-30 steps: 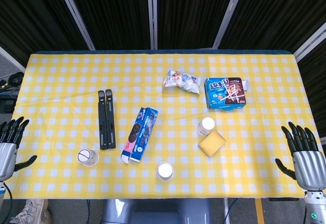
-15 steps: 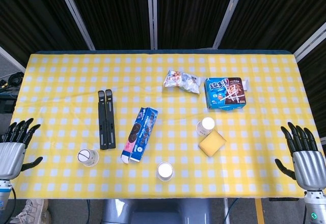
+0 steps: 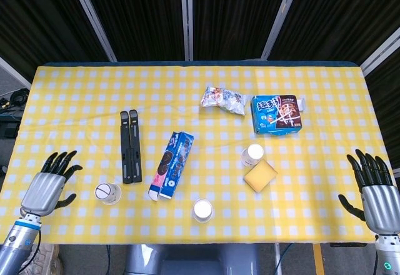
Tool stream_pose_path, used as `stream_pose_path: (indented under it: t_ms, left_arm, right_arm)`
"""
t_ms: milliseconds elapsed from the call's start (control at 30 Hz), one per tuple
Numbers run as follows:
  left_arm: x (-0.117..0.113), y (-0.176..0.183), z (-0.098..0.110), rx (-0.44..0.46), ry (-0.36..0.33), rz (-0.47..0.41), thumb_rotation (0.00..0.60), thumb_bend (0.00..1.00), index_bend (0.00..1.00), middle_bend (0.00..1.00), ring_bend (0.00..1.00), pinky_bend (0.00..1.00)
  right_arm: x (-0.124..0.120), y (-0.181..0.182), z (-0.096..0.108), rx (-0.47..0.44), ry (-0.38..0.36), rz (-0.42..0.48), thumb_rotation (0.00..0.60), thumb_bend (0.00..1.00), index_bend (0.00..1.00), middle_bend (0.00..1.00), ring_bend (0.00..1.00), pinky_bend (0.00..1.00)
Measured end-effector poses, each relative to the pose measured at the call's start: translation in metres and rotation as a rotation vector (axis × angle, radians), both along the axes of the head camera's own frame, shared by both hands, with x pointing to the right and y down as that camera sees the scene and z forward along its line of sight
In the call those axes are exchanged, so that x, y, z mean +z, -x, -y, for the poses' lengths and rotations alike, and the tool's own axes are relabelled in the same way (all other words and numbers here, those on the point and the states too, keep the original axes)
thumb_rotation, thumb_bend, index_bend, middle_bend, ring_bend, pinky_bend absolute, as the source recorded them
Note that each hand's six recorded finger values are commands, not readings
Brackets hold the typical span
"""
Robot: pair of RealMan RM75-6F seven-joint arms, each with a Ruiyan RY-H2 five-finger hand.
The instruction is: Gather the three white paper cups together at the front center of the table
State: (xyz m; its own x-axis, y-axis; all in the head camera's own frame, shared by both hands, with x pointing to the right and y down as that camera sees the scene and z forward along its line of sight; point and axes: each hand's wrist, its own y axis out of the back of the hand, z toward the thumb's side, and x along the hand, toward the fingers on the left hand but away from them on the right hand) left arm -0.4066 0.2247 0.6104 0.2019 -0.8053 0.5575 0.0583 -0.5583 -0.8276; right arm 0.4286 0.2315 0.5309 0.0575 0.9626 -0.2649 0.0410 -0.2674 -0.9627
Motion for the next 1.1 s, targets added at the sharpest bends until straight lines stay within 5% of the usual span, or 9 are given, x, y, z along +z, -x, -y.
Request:
stream_pose_path:
  t_ms: [467,733,1100]
  left_arm:
    - [0.031,-0.051,-0.004,0.09,0.085,-0.029,0.6,0.24,0.24,0.0,0.0,0.0]
    - [0.035,-0.065,-0.005,0.106,0.108,-0.033,0.6,0.35,0.45,0.0,0.0,0.0]
    - [0.023,-0.074,-0.001,0.111,0.082,-0.071,0.6,0.35,0.47,0.0,0.0,0.0]
  right_arm:
    - [-0.003,-0.002,0.001,0.007,-0.008,0.007,0.6,0.12,0.07,0.0,0.0,0.0]
    - [-0.004,-0.003,0.001,0.009,-0.011,0.011,0.6,0.12,0.07,0.0,0.0,0.0]
    - [-0.006,-0.003,0.001,0.01,-0.015,0.014,0.6,0.12,0.07,0.0,0.0,0.0]
